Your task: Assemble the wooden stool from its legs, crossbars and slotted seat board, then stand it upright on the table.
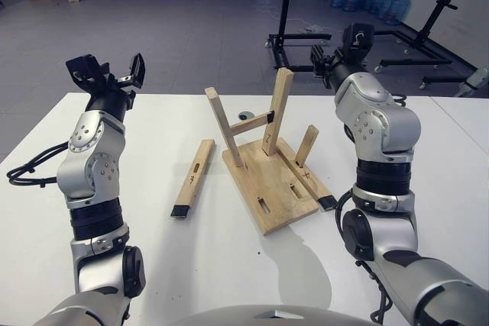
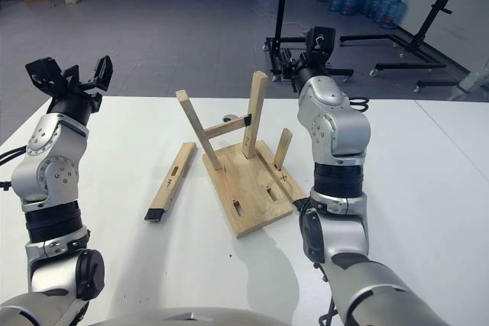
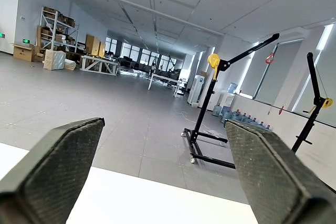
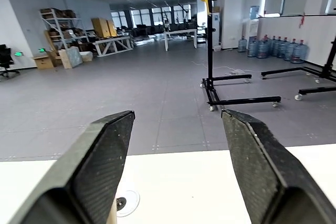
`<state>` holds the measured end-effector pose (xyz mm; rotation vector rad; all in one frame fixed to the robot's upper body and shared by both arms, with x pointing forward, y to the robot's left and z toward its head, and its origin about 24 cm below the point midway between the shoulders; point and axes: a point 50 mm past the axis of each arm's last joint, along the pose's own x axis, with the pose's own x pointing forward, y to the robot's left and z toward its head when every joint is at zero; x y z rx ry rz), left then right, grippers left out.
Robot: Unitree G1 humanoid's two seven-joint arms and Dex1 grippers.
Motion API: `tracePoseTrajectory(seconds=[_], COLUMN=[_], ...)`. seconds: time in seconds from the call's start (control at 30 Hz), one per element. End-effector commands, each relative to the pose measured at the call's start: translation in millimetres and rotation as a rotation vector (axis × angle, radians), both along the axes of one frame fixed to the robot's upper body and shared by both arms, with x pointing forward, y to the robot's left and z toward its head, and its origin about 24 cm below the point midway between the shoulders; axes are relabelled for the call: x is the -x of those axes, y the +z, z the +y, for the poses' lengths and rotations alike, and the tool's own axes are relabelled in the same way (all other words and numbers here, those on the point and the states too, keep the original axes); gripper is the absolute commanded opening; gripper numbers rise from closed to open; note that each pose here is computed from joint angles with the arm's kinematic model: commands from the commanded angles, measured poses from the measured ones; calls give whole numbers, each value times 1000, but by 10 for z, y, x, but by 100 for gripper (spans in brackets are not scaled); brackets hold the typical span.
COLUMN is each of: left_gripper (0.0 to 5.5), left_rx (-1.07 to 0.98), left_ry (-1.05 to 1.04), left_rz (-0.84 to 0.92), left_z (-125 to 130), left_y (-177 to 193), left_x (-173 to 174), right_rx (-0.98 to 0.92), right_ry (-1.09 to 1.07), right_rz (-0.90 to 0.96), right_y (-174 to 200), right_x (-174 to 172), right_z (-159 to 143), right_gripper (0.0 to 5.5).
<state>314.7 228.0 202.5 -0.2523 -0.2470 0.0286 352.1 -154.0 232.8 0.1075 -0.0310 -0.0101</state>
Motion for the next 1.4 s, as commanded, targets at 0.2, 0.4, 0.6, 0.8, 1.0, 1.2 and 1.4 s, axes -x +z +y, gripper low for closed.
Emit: tracePoseTrajectory(seconds=[0.2, 0.4, 0.6, 0.8, 1.0, 1.2, 1.4], left_gripper=[418, 418, 418, 418, 418, 418, 418], left_rx=[-4, -2, 3, 5, -1, 34, 40], left_ry=[1, 3, 16, 13, 15, -5, -229], left_rz=[2, 11, 18, 14, 9, 10, 47], left_z=[-14, -6, 5, -18, 2, 141, 0], left_y=[-8, -46, -83, -86, -71, -117, -203], left_x=[11, 33, 51, 43, 67, 261, 548], right_rx=[0, 55, -32, 62, 105, 184, 168], right_ry=[-33, -79, -14, -116, 14, 386, 621], right_rz=[79, 268, 346, 157, 125, 380, 543], right_y=[-292, -1110, -1402, -702, -437, -866, -1351], right_x=[-58, -14, -30, -135, 49, 548, 898], right_z=[22, -92, -71, -607, -945, -1028, -764], right_gripper=[306, 306, 306, 306, 306, 306, 306])
